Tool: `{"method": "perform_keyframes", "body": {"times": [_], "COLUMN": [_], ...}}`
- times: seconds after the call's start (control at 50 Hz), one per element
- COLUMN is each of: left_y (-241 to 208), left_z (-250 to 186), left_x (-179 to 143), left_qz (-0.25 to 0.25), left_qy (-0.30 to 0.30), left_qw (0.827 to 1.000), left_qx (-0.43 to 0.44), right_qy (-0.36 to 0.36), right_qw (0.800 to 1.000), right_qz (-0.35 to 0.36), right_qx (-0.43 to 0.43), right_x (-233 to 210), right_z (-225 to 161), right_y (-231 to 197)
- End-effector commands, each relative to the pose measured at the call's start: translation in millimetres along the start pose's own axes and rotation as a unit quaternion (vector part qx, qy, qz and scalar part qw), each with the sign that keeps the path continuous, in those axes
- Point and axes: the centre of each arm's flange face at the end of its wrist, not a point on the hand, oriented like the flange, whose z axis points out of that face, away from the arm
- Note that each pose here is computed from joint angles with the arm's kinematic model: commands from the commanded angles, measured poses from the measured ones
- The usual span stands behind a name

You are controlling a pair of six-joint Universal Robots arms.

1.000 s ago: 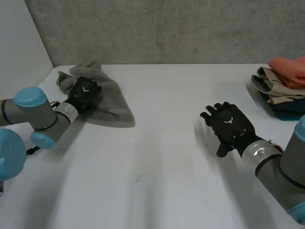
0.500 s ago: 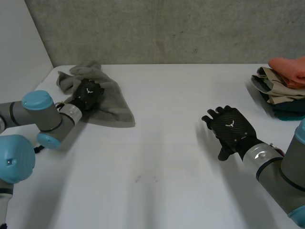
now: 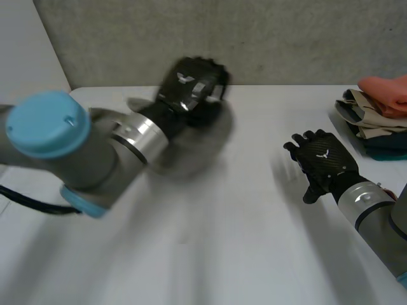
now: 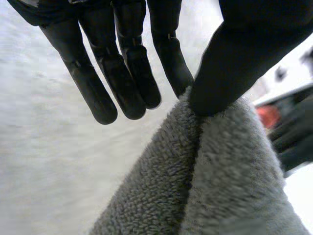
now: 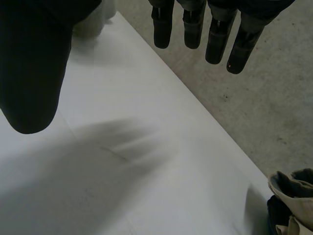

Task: Fold the laundry.

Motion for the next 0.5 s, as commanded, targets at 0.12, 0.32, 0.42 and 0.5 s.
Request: {"method": "perform_keyframes", "body": {"times": [0.12, 0.32, 0.42, 0.5], "left_y": [18.4, 29.7, 60.1, 86.9], "left_z": [1.6, -33.5, -55.6, -70.4], "left_x": [32.0, -59.3, -86.2, -102.2], "left_qz": [-0.053, 0.027, 0.068, 0.099], "left_qy": [0.021, -0.103, -0.127, -0.13], "left_qw": [0.998, 0.987, 0.968, 0.948], "left_qx": [-0.02, -0.116, -0.207, -0.272], "right_qy": [0.011, -0.008, -0.046, -0.081], "right_qw": [1.0, 0.999, 0.994, 0.985], "right_qz": [0.0, 0.016, 0.039, 0.059], "right_qx": [-0.003, -0.027, -0.089, -0.138], "right_x": [4.0, 4.7, 1.9, -3.8], "right_z": [-0.2, -7.0, -20.6, -33.7], "right_y": [-0.9, -10.3, -15.6, -16.4]}}
